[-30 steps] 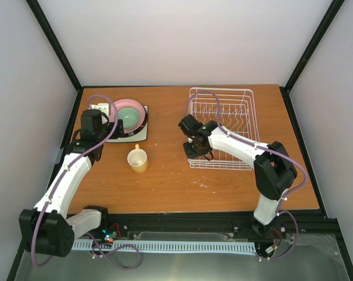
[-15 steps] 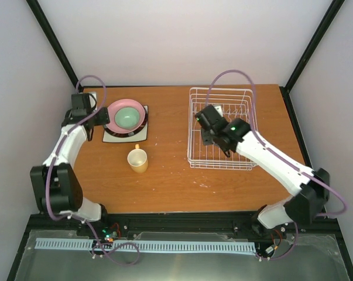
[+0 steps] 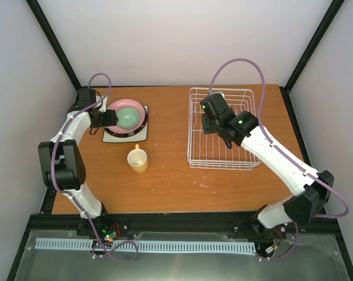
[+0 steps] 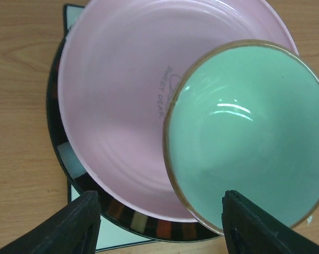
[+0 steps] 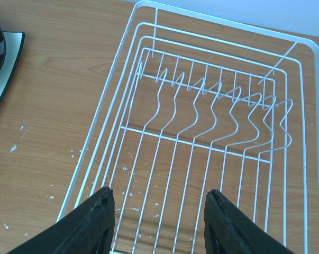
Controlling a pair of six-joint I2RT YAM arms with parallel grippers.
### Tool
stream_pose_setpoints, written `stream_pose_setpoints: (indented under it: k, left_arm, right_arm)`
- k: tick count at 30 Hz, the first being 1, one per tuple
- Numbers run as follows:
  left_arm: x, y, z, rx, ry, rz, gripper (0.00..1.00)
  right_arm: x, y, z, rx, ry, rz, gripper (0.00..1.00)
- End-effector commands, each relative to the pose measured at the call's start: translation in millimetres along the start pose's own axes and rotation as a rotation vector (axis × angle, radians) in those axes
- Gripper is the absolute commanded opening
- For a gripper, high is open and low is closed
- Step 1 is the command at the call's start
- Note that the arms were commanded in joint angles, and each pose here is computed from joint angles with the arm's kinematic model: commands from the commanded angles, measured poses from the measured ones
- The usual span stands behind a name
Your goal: Load the mixed dishes into the dish rack
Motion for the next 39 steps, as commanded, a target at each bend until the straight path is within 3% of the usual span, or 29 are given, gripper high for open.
stream_pose_setpoints:
  k: [1,11,16,19,25,29,34,39]
  left_arm:
    - [9,-3,1,-0.062,0.027,-0.021,0.63]
    - [22,-1,-20,-0.092,0.063,-0.013,0.6]
    - [25,-3,-23,-0.136,0.066,-0.006,0.48]
    - [26,-2,-29,-0.137,0.08,-0.002,0.44]
    - [24,-2,-38,-0.165,0.108,0.0,0.26]
    - [19,0,-44,-0.167,0.126,0.003,0.19]
    - [16,0,-50,-0.176,0.141,0.008,0.01]
    - [21,-4,-38,-0.199,0.097,-0.001,0.01]
  right_arm:
    - [9,-3,-3,0.033,-0.022,0.008,0.47]
    - [7,-7,-11,0.044,-0.007,0.013,0.46]
    - [10,-12,-1,0.047,-0.063,-0.016,0.46]
    - [12,-13,0,0.047,-0.06,-0.016,0.46]
    - [10,-13,-2,0.041,-0.055,-0.008,0.46]
    - [9,-13,-4,0.043,-0.049,-0.003,0.46]
    - [7,-13,-5,0.04,-0.047,0.004,0.46]
    - [4,-13,-7,0.044,-0.042,0.002,0.46]
Point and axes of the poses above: each gripper's point midway between its finger pads, its own z axis back along the fingers, its own y axis along the line the jaws close on, x = y × z, the point moved 10 cm from there along z, back along the fingers, and after that the axes turned 1 degree about z, right-handed, at the moved point
